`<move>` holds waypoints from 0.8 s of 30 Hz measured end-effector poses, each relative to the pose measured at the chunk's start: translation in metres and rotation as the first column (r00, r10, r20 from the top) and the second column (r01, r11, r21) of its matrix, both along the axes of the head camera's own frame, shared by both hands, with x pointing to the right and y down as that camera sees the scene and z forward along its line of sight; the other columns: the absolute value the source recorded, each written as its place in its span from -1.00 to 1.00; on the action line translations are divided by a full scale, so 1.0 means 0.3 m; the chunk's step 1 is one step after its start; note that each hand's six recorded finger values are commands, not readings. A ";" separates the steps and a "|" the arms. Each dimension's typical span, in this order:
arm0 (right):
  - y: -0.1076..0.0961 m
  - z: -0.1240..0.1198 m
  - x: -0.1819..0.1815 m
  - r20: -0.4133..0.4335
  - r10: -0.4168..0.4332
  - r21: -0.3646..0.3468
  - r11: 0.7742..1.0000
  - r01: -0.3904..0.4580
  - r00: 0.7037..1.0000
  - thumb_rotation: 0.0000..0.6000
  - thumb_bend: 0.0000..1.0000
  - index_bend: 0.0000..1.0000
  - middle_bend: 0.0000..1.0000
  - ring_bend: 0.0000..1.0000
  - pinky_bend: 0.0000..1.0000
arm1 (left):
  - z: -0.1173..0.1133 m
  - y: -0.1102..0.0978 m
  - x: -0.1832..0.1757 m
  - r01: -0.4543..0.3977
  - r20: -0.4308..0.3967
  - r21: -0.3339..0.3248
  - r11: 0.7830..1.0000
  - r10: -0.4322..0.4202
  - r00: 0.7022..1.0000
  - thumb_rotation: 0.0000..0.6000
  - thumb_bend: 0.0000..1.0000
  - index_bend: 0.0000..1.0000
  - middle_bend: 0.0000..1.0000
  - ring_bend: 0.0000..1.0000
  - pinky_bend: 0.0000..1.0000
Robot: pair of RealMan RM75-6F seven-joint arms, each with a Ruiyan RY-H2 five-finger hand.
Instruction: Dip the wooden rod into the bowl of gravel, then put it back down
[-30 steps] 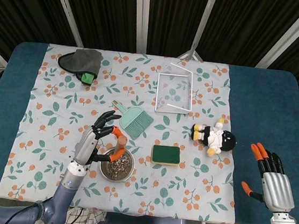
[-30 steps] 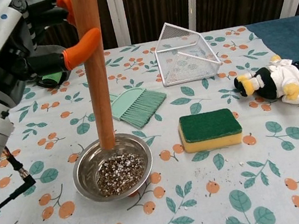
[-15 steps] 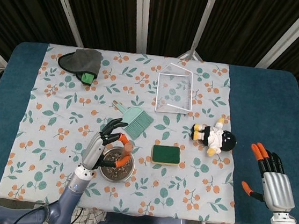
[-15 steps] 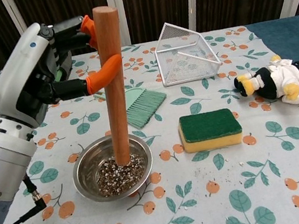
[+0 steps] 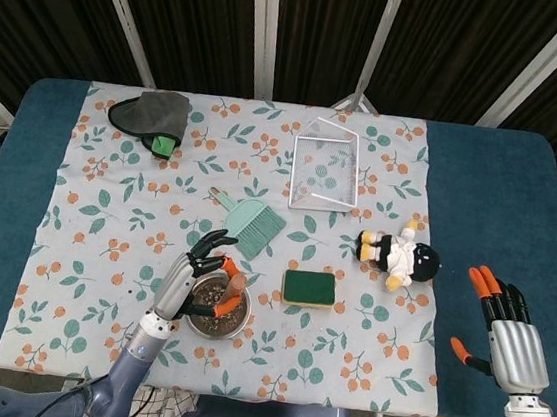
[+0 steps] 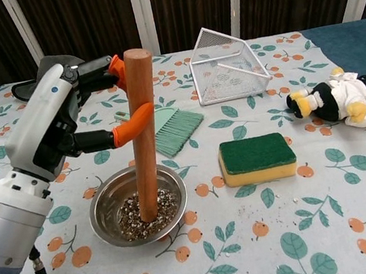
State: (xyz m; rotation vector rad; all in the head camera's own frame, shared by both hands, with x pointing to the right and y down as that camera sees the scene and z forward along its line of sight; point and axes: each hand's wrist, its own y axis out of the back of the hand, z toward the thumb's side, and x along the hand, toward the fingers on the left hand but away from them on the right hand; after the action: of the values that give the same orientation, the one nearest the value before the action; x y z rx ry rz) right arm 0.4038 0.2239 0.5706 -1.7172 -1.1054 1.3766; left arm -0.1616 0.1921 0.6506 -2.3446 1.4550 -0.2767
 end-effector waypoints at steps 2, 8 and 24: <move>0.000 0.000 -0.001 -0.001 0.001 0.000 1.000 -0.001 1.000 1.00 -0.46 -1.00 -1.00 -1.00 -1.00 | 0.008 0.004 -0.002 -0.006 0.007 0.000 1.000 0.006 1.000 1.00 0.34 0.30 0.42 -0.59 -0.75; 0.000 0.000 0.000 -0.001 0.005 0.001 1.000 -0.005 1.000 1.00 -0.46 -1.00 -1.00 -1.00 -1.00 | 0.023 -0.006 0.023 -0.025 0.017 0.001 1.000 0.025 1.000 1.00 0.34 0.30 0.42 -0.59 -0.75; 0.001 -0.002 0.000 0.008 0.010 0.002 1.000 -0.010 1.000 1.00 -0.46 -1.00 -1.00 -1.00 -1.00 | -0.090 -0.008 0.000 -0.013 -0.083 0.076 0.997 0.020 0.996 1.00 0.34 0.30 0.42 -0.59 -0.75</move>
State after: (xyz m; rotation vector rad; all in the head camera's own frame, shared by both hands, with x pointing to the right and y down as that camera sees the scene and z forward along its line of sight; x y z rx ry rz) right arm 0.4038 0.2241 0.5699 -1.7195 -1.1203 1.3756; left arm -0.1615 0.1897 0.6235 -2.3320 1.4572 -0.1186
